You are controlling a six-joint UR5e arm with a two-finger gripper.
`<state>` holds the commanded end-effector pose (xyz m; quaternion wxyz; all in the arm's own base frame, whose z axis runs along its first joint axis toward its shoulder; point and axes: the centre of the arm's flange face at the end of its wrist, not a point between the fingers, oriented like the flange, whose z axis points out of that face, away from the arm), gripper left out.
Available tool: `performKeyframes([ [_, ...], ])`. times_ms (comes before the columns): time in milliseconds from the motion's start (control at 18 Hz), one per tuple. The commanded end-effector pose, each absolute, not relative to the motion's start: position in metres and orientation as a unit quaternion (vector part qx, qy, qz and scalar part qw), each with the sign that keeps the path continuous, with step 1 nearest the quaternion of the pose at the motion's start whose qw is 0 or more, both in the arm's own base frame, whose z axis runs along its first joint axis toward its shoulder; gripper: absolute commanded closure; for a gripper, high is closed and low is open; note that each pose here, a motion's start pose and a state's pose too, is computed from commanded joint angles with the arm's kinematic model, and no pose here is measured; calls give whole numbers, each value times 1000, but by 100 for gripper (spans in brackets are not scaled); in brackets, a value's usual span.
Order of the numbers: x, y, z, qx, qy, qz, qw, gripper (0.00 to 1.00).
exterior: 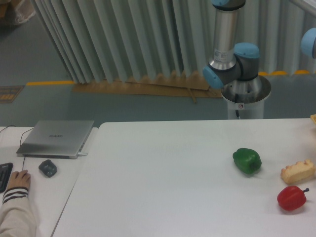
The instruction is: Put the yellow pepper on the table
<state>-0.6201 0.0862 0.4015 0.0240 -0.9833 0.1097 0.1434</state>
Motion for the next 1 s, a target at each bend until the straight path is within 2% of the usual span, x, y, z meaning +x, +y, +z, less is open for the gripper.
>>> performKeyframes([
  [222,-610,111,399,-977,166,135,19,0],
  [333,-587,174,398,-973,194,127,18,0],
  [500,-567,218,406,-986,106,129,28,0],
  [667,-558,242,404,-984,123,127,29,0],
  [833,-559,237,404,-982,139,129,9,0],
  [1000,-577,191,406,-965,226,128,-15,0],
])
